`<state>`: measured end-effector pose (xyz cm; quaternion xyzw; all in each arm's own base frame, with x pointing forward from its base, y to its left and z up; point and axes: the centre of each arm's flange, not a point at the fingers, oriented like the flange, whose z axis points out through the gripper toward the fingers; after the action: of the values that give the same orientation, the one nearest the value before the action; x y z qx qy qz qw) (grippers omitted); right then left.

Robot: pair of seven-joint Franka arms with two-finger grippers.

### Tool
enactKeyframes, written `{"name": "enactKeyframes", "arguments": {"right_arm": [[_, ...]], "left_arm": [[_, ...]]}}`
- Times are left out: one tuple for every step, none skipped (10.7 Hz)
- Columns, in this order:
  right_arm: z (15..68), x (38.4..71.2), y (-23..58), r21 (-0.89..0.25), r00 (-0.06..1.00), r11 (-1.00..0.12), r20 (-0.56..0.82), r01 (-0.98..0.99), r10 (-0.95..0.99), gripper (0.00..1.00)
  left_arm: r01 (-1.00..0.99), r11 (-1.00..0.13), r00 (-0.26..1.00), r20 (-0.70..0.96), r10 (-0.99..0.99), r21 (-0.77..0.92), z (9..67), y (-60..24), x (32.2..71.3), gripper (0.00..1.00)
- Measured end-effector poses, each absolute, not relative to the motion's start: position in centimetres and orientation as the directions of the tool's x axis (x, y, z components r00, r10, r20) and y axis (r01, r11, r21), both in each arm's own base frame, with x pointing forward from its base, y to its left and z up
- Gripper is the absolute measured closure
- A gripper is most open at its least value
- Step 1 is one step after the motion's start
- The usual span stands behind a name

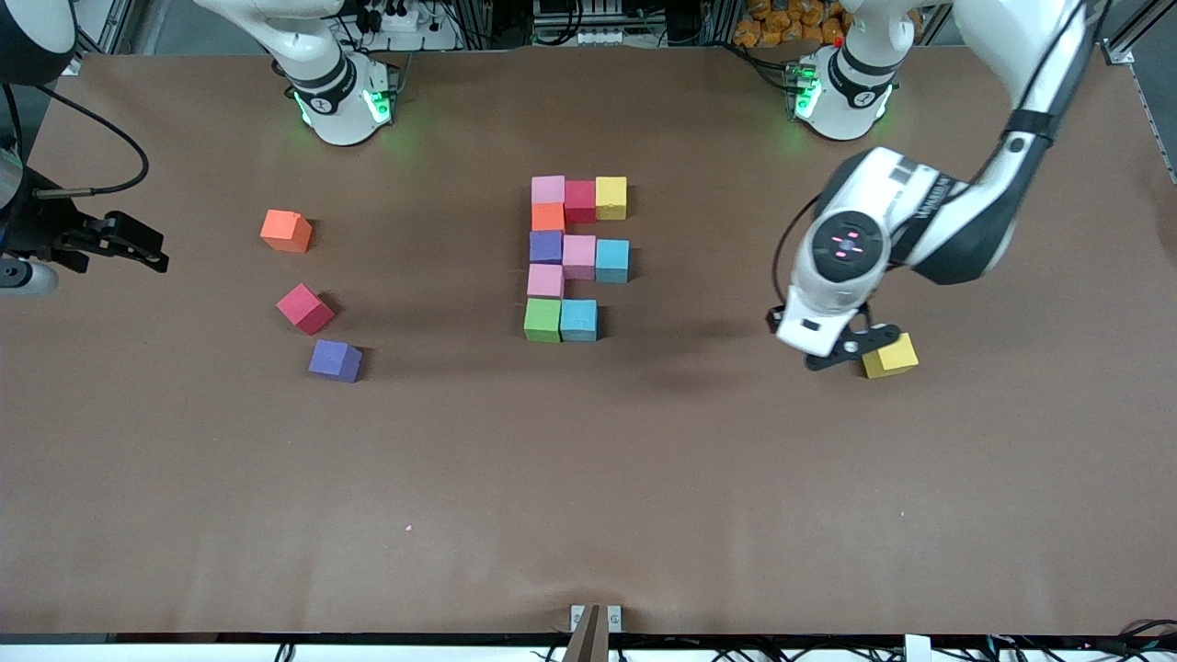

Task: Arrange 11 blocks into digit 3
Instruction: 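Move the left gripper to the yellow cube and grasp it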

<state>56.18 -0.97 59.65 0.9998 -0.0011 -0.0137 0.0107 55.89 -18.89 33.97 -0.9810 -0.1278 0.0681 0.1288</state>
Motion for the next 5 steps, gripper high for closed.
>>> {"name": "enactKeyframes", "arguments": {"right_arm": [[59.7, 56.2, -1.0, 0.021, 1.0, -1.0, -0.027, -0.002, -0.003, 0.0], [59.7, 56.2, -1.0, 0.021, 1.0, -1.0, -0.027, -0.002, -0.003, 0.0], [59.7, 56.2, -1.0, 0.021, 1.0, -1.0, -0.027, -0.002, -0.003, 0.0], [59.6, 56.2, -1.0, 0.021, 1.0, -1.0, -0.027, -0.002, -0.003, 0.0], [59.6, 56.2, -1.0, 0.021, 1.0, -1.0, -0.027, -0.002, -0.003, 0.0]], "left_arm": [[0.233, -0.941, 0.957, -0.111, 0.267, -0.245, 32.8, -16.1, 56.0, 0.0], [0.235, -0.948, 0.958, -0.117, 0.264, -0.214, 31.3, -13.3, 56.0, 0.0], [0.223, -0.957, 0.961, -0.122, 0.247, -0.185, 30.1, -10.9, 55.8, 0.0], [0.206, -0.965, 0.966, -0.124, 0.227, -0.163, 29.4, -8.8, 55.8, 0.0], [0.195, -0.97, 0.969, -0.125, 0.213, -0.147, 29.0, -6.7, 55.9, 0.0]]}}
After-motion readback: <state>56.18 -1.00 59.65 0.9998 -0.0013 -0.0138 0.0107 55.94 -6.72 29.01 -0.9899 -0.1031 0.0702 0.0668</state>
